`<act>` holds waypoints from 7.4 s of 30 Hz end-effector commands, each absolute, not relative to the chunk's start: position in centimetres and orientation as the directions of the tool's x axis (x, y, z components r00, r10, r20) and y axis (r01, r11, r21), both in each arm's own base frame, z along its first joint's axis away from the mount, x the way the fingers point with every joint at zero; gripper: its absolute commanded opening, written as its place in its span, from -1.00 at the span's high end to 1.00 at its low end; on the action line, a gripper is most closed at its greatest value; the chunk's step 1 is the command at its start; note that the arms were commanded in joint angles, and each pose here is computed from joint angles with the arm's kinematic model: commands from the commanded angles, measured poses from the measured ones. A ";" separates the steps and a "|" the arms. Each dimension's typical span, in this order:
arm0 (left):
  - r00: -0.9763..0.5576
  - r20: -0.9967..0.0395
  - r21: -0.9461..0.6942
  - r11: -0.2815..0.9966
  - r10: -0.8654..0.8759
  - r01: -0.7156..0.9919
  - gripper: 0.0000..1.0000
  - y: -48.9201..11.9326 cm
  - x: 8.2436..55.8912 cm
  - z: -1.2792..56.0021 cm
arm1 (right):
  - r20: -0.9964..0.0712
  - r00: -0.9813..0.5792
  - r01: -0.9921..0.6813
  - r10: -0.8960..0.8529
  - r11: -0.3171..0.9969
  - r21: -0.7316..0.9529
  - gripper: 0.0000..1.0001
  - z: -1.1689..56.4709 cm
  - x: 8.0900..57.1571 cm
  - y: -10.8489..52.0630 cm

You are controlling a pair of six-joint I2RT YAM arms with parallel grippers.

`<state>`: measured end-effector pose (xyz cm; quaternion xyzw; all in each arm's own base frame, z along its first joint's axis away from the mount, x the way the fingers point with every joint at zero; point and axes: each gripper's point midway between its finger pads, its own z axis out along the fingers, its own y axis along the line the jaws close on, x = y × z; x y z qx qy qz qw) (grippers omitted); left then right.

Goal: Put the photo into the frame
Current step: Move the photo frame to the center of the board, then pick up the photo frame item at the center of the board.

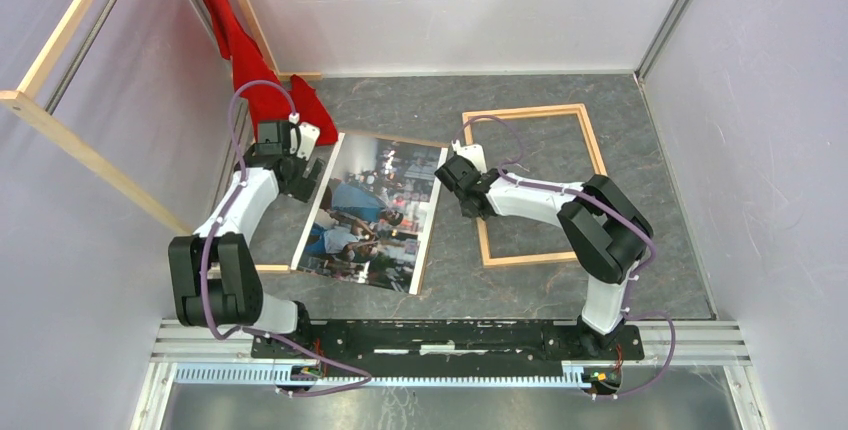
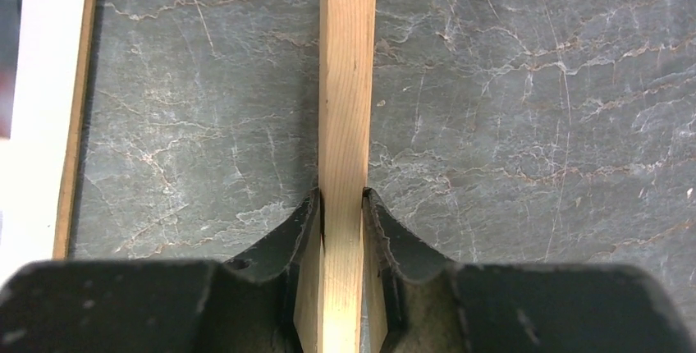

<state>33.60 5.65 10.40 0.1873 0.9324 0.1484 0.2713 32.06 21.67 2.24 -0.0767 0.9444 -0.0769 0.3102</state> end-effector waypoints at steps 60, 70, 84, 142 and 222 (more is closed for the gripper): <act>-0.836 -0.421 0.244 0.932 0.352 0.269 -0.98 6.5 36.0 2.0 | -0.350 -0.924 -0.088 0.151 0.808 0.582 -0.67 1.6 24.3 36.5; -0.817 -0.463 0.224 0.937 0.344 0.267 -0.94 4.6 39.0 2.6 | -0.329 -0.902 -0.002 0.281 0.758 0.653 -0.66 3.3 28.1 35.5; -0.759 -0.538 0.290 0.926 0.368 0.243 -0.93 5.1 41.5 8.4 | -0.465 -0.857 -0.008 0.222 0.896 0.443 -0.67 4.0 32.0 31.0; -0.754 -0.405 0.287 0.855 0.518 0.433 -0.58 -0.2 36.9 0.7 | -0.568 -0.796 -0.116 0.209 0.868 0.482 -0.59 5.4 39.0 36.3; -0.717 -0.481 0.215 0.860 0.505 0.462 -0.99 -0.6 38.8 10.6 | -0.546 -0.788 -0.371 0.283 0.489 0.789 1.00 16.7 37.1 42.2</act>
